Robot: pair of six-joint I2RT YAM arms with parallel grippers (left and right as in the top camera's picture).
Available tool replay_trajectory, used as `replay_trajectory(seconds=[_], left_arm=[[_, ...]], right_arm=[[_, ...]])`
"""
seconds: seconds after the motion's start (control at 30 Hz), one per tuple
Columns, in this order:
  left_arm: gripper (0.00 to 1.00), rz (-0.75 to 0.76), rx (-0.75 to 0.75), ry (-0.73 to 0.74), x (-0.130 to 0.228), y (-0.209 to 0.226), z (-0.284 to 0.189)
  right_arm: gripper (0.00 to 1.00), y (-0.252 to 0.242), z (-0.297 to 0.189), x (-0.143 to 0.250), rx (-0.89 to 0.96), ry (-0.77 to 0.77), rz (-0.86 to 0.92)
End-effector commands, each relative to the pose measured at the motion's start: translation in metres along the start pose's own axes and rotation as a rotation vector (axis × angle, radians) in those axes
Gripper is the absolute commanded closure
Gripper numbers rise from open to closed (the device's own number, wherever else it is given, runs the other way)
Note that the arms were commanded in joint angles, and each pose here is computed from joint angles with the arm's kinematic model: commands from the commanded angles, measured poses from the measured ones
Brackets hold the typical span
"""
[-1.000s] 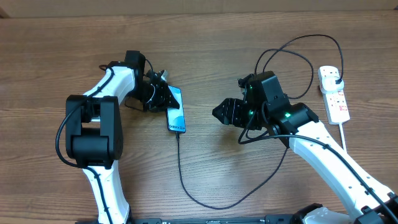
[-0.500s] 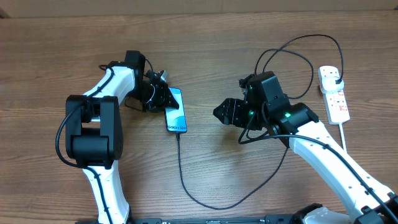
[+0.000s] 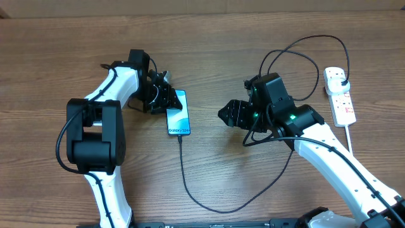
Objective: Plug charger to phone and switch on socket
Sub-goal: 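Lower the plugged phone flat onto the table with the left gripper and release, then raise the left arm away and move the right gripper to the power strip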
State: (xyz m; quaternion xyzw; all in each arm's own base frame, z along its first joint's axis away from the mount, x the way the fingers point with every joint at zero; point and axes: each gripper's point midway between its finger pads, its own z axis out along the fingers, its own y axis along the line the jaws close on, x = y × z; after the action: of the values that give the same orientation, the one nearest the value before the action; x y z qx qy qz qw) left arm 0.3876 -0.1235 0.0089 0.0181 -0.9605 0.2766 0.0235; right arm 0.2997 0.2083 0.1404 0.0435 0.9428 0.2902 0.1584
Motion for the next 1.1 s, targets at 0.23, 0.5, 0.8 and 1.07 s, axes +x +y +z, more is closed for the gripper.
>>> replay_trajectory(seconds=[0.23,0.5,0.8,1.07], left_arm=[[0.43,0.01,-0.329,-0.058,-0.014,0.055,-0.012],[0.44,0.093,-0.309,-0.256,-0.054,-0.008,-0.106],[0.42,0.301,-0.103,-0.599,-0.047,-0.133,-0.253],[0.0,0.362,-0.07,-0.707,-0.017,-0.162,-0.299]], right_arm=[[0.31,-0.015,-0.007,-0.014,0.06,-0.049,0.021],[0.32,-0.06,-0.047,-0.054,0.084,-0.176,0.169],[0.84,-0.13,-0.125,-0.116,0.022,-0.406,0.351],[0.96,-0.237,-0.201,-0.143,0.047,-0.666,0.604]])
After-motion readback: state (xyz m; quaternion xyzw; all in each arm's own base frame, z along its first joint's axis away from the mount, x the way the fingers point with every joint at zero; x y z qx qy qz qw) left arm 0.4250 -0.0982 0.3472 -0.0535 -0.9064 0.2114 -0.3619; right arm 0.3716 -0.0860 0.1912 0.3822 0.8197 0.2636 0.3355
